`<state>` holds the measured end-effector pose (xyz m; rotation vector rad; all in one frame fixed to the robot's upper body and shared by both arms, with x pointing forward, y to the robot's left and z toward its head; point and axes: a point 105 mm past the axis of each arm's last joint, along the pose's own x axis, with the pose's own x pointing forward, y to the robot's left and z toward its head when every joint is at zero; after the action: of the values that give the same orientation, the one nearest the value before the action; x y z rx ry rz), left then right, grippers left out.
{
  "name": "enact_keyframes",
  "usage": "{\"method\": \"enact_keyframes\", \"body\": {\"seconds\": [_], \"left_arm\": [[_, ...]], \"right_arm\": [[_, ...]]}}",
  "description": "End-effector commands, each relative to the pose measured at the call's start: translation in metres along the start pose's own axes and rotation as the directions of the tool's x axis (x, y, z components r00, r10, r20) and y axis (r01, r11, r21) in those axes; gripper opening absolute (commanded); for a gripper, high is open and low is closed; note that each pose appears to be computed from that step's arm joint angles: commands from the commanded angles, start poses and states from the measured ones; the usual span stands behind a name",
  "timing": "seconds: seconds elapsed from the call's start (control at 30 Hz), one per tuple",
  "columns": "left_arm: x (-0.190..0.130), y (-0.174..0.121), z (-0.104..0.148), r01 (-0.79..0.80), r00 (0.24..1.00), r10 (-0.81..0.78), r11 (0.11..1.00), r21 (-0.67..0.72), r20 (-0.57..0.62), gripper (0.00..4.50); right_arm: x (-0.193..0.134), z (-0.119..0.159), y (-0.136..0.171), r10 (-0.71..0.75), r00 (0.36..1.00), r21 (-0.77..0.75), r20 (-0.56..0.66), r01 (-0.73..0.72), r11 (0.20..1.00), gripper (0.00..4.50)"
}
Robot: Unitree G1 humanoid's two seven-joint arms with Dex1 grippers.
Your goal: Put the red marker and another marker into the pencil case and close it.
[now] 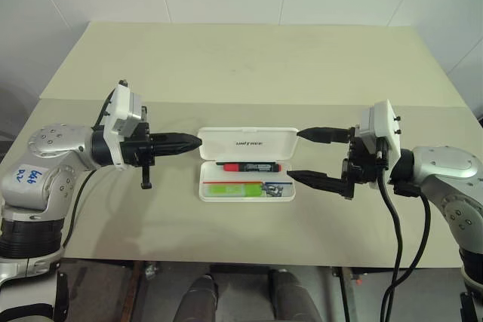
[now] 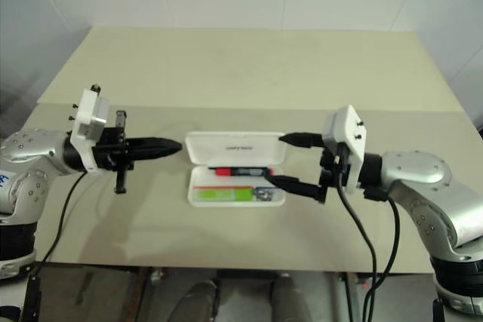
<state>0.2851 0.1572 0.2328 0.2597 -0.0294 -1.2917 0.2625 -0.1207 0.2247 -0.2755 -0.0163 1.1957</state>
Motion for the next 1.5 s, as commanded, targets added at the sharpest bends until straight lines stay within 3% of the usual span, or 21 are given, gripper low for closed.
{"method": "enact_keyframes", "body": {"seconds": [0.03,0.2,0.33,0.63,0.87,1.0,1.5], "left_arm": [[-0.008,0.007,0.016,-0.054,0.998,0.052,0.997,0.053,0.034,0.02],[-0.018,0.056,0.013,-0.320,0.948,0.318,0.945,0.074,0.035,0.02],[-0.014,0.079,-0.004,-0.402,0.915,0.403,0.914,0.050,-0.019,0.02],[0.018,0.072,-0.031,-0.224,0.962,0.231,0.973,0.064,-0.143,0.02],[0.025,0.055,-0.027,-0.064,0.990,0.069,0.997,0.041,-0.123,0.02],[0.021,0.046,-0.036,0.016,0.982,-0.003,0.998,0.063,-0.190,0.02],[0.028,0.008,-0.039,0.317,0.924,-0.280,0.942,0.112,-0.260,0.02]], "right_arm": [[0.001,0.003,0.002,0.014,1.000,-0.034,0.016,-0.014,0.999,4.50],[0.004,0.000,0.001,0.020,1.000,-0.041,0.012,-0.020,0.999,4.50],[0.006,0.000,0.002,0.023,1.000,-0.045,0.014,-0.022,0.999,4.50],[0.007,0.002,0.003,0.005,1.000,-0.049,0.030,-0.003,0.999,4.50],[0.006,0.001,0.005,-0.018,0.999,-0.044,0.037,0.020,0.999,4.50],[0.007,0.001,0.006,-0.025,0.999,-0.041,0.044,0.027,0.999,4.50],[0.008,0.002,0.006,-0.050,0.996,-0.038,0.067,0.053,0.998,4.50]]}}
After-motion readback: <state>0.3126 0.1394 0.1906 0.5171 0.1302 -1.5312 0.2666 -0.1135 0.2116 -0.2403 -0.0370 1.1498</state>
